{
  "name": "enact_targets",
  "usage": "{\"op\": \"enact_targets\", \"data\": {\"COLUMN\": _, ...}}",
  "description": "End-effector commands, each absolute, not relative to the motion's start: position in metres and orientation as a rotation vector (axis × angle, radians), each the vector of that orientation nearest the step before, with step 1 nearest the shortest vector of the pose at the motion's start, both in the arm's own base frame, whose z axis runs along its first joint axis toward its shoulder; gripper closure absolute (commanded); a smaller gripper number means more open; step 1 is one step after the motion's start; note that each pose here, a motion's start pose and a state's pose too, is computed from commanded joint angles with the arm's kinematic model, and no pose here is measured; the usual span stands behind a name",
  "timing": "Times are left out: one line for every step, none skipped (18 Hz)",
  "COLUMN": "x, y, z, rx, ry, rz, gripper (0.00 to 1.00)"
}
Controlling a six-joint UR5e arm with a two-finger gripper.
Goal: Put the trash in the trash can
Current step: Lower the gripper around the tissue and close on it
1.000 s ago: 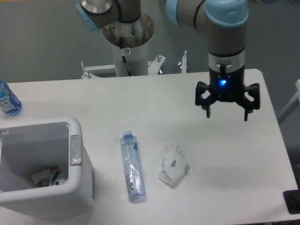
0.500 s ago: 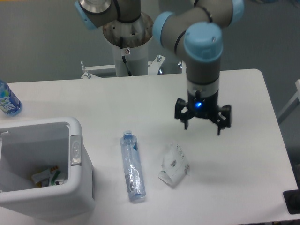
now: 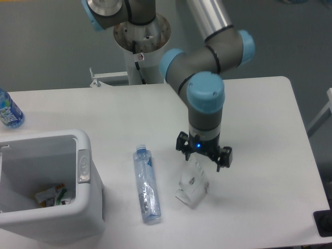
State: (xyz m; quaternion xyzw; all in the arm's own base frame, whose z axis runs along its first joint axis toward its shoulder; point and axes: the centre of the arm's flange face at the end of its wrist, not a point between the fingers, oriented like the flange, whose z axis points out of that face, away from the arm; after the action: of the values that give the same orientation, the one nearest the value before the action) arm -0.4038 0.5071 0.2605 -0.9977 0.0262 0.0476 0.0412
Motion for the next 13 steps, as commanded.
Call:
{"op": "enact_targets", "data": {"x": -0.405, "y": 0.508, "z": 0.255, "rx": -3.055, "ry": 0.078, "rz": 0.149, "gripper": 0.0}}
{"op": "enact_targets", "data": {"x": -0.405, "y": 0.509, "z": 0.25, "rx": -3.055, "ry": 0.082, "rz": 0.152, "gripper": 0.0}}
{"op": "enact_targets", "data": {"x": -0.406, "y": 0.511, "z": 0.245, "rx": -3.056, "ry": 0.085, "rz": 0.154, "gripper": 0.0}}
{"op": "enact_targets", "data": {"x": -0.405, "y": 0.513, "z": 0.242, "rx": -3.056, "ry": 0.089, "rz": 0.153, "gripper": 0.0}}
{"op": "enact_targets", "data": {"x": -0.405, "y": 0.514, "z": 0.24, "rx": -3.053, "ry": 0.087, "rz": 0.157, "gripper": 0.0}}
{"op": "enact_targets", "data": {"x": -0.405, "y": 0.515, "z": 0.238, "rx": -3.057, "ry": 0.075, "rz": 0.156, "gripper": 0.0}}
{"op": "enact_targets", "data": {"x": -0.405, "y": 0.515, "z": 0.235, "rx": -3.057, "ry": 0.059, "rz": 0.148, "gripper": 0.0}}
{"op": "enact_targets", "data": {"x": -0.406, "y": 0.516, "z": 0.232, "rx": -3.059, "ry": 0.052, "rz": 0.144, "gripper": 0.0}}
{"op": "enact_targets", "data": {"x": -0.405, "y": 0.516, "z": 0.229, "rx": -3.064, "ry": 0.052, "rz": 0.142, "gripper": 0.0}}
{"op": "enact_targets", "data": {"x": -0.403, "y": 0.518, "z": 0.229, "rx": -3.064, "ry": 0.059, "rz": 0.142, "gripper": 0.0}}
{"op": "enact_targets", "data": {"x": -0.402, "y": 0.518, "z": 0.228, "rx": -3.066, "ry": 0.059, "rz": 0.138, "gripper": 0.0}}
{"op": "enact_targets", "data": {"x": -0.402, "y": 0.519, "z": 0.227, "rx": -3.066, "ry": 0.061, "rz": 0.138, "gripper": 0.0}}
{"op": "enact_targets", "data": {"x": -0.402, "y": 0.519, "z": 0.226, "rx": -3.067, "ry": 0.061, "rz": 0.136, "gripper": 0.0}}
